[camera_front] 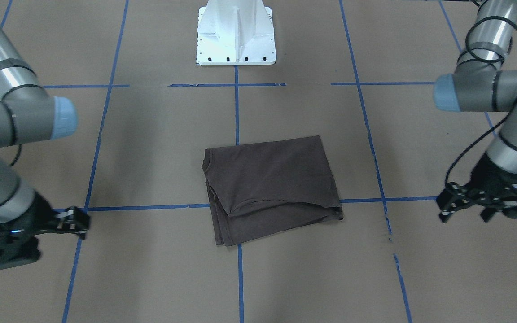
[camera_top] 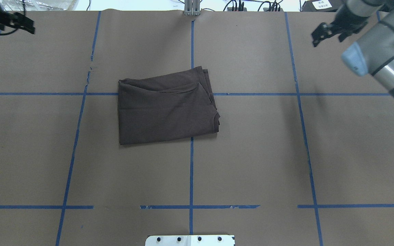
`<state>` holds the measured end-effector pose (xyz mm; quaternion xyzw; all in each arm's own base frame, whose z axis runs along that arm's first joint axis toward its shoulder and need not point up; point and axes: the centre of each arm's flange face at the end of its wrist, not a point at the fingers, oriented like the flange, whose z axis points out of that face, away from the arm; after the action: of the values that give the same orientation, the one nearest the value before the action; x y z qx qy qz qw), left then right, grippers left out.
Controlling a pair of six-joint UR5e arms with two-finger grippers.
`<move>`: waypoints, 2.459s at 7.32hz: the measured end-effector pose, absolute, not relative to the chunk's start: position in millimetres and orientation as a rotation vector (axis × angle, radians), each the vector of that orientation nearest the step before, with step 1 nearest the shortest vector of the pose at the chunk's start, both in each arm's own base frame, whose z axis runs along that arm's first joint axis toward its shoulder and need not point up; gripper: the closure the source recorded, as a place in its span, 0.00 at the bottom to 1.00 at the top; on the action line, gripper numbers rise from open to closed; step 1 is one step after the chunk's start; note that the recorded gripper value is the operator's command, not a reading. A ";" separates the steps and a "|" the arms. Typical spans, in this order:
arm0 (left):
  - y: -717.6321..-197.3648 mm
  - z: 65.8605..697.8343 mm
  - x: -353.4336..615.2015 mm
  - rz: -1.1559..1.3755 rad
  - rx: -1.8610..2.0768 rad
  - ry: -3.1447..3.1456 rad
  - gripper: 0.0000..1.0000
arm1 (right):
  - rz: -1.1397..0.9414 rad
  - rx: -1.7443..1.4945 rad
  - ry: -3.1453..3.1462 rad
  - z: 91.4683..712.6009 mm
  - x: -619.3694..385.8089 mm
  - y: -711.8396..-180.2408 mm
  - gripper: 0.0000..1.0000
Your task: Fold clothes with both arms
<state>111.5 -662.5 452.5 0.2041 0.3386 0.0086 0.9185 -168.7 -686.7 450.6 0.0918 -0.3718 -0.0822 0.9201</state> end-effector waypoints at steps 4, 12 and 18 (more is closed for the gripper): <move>-605.6 558.2 -64.0 0.278 0.382 0.598 0.00 | -0.229 0.089 -0.787 561.1 43.4 -616.1 0.00; -524.9 614.4 -69.7 0.221 0.123 0.666 0.00 | -0.087 0.009 -0.825 624.3 82.7 -494.7 0.00; -521.3 614.3 -68.5 0.224 0.109 0.670 0.00 | -0.042 -0.026 -0.815 641.2 88.6 -466.2 0.00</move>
<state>-68.5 -521.3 614.3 0.0535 0.3278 0.1098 0.9368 88.6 -466.2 641.2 -0.0125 -0.3961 -0.0202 0.9179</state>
